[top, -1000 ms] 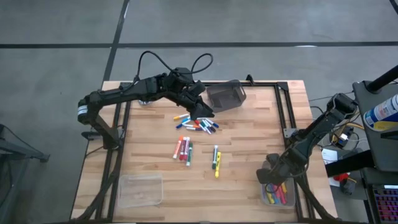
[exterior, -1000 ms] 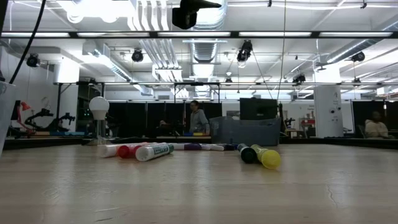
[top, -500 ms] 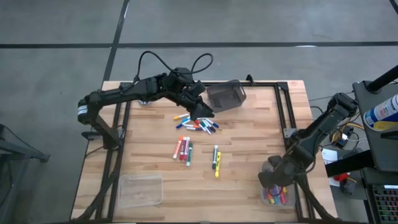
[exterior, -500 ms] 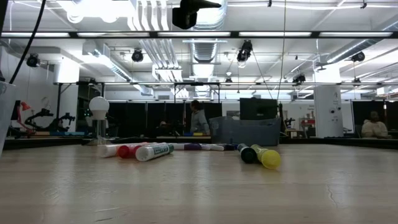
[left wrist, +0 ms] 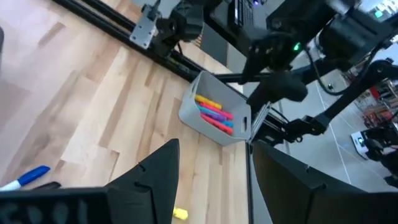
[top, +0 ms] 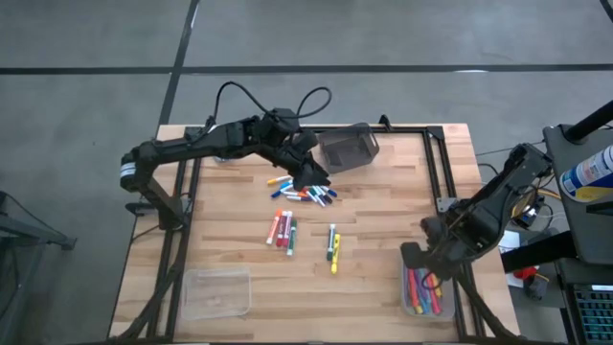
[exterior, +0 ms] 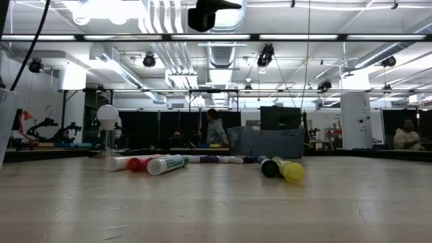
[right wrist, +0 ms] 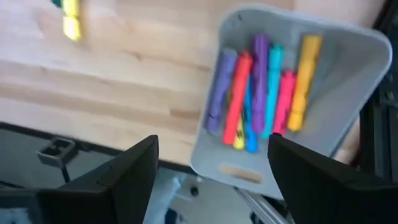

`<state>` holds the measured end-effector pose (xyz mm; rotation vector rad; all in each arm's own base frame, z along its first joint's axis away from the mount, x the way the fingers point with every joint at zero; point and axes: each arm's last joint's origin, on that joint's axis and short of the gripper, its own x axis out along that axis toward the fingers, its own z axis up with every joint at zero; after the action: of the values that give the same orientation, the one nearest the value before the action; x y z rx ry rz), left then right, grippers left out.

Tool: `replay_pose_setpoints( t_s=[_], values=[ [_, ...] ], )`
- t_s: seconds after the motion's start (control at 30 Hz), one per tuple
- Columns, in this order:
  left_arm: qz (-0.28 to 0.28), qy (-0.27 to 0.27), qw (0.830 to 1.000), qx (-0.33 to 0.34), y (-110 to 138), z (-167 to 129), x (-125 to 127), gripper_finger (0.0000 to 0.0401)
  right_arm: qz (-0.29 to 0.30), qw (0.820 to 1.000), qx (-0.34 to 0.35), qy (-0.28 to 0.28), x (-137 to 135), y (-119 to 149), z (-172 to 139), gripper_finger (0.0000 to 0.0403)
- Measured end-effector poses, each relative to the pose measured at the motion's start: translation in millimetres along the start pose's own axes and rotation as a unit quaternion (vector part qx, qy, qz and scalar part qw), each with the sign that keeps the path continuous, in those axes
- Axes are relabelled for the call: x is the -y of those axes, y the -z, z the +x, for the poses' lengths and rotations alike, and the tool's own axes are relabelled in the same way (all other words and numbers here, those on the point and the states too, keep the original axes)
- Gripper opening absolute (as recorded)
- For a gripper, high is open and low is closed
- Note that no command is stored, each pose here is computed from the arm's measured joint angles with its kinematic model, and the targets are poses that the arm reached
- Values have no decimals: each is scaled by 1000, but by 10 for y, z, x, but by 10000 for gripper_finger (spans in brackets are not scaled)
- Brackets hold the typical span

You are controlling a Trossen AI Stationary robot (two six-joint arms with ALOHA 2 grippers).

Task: Pick & Place Markers
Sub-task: Put the orange marker pen into the transparent bin

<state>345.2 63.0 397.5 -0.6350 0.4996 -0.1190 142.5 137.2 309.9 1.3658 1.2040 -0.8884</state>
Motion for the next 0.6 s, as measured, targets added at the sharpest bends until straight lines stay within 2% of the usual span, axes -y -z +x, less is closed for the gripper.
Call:
replay_pose_setpoints(
  t_s=[0.13,0.27,0.6],
  values=[
    [4,-21,1000,-7,50,30,-64,195,-6,1000,21,-23,-33,-23,-31,292],
    [-15,-36,998,-40,180,99,-152,195,-14,999,37,-36,-58,-46,-33,292],
    [-70,-90,987,-113,668,357,-433,195,-32,997,54,-38,-90,-109,-5,292]
  ],
)
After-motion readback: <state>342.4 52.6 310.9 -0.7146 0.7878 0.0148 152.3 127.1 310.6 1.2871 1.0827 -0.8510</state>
